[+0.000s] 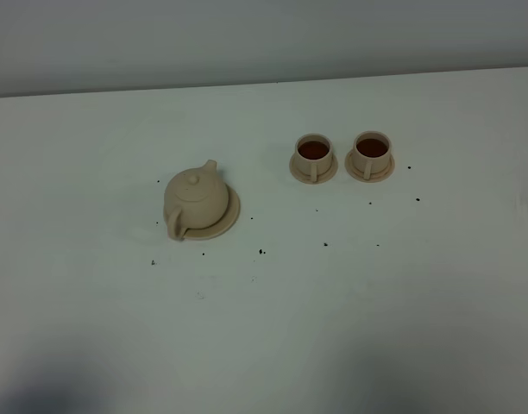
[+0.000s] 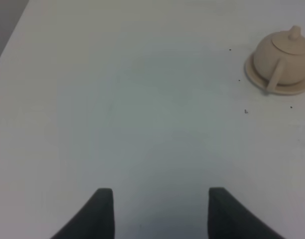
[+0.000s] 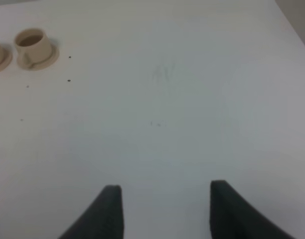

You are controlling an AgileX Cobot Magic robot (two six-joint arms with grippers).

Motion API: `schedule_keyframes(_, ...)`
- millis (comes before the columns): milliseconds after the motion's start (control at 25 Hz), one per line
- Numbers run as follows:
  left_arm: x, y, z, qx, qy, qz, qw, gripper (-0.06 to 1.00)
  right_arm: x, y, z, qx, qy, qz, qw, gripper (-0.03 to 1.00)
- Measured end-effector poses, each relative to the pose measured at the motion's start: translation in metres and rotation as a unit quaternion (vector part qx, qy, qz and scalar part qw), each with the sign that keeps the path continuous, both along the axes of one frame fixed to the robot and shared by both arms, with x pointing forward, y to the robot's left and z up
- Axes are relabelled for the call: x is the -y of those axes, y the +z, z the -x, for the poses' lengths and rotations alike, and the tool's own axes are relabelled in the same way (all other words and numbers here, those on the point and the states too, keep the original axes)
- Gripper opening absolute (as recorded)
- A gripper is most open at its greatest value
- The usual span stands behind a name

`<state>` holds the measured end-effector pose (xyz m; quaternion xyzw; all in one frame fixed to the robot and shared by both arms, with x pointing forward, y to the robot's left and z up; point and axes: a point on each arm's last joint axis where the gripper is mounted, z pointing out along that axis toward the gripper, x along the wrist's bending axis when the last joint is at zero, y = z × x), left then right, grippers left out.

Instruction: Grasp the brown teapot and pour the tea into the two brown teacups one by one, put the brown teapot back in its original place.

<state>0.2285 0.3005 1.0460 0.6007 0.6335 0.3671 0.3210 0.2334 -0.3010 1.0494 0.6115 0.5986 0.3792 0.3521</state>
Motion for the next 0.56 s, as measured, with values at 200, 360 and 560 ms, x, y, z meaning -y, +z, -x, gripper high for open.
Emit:
schedule_keyframes(200, 0.0000, 0.0000, 0.0000, 0.000, 0.000, 0.000, 1.000, 0.47, 0.0000, 0.0000, 0.0000, 0.000, 0.000, 0.000, 1.000, 0.42)
schedule_keyframes(360, 0.0000, 0.0000, 0.0000, 0.000, 0.000, 0.000, 1.000, 0.47, 0.0000, 0.0000, 0.0000, 0.000, 0.000, 0.000, 1.000, 0.42)
schedule_keyframes(560, 0.0000, 0.0000, 0.0000, 0.000, 0.000, -0.001, 1.000, 0.47, 0.0000, 0.0000, 0.0000, 0.000, 0.000, 0.000, 1.000, 0.42)
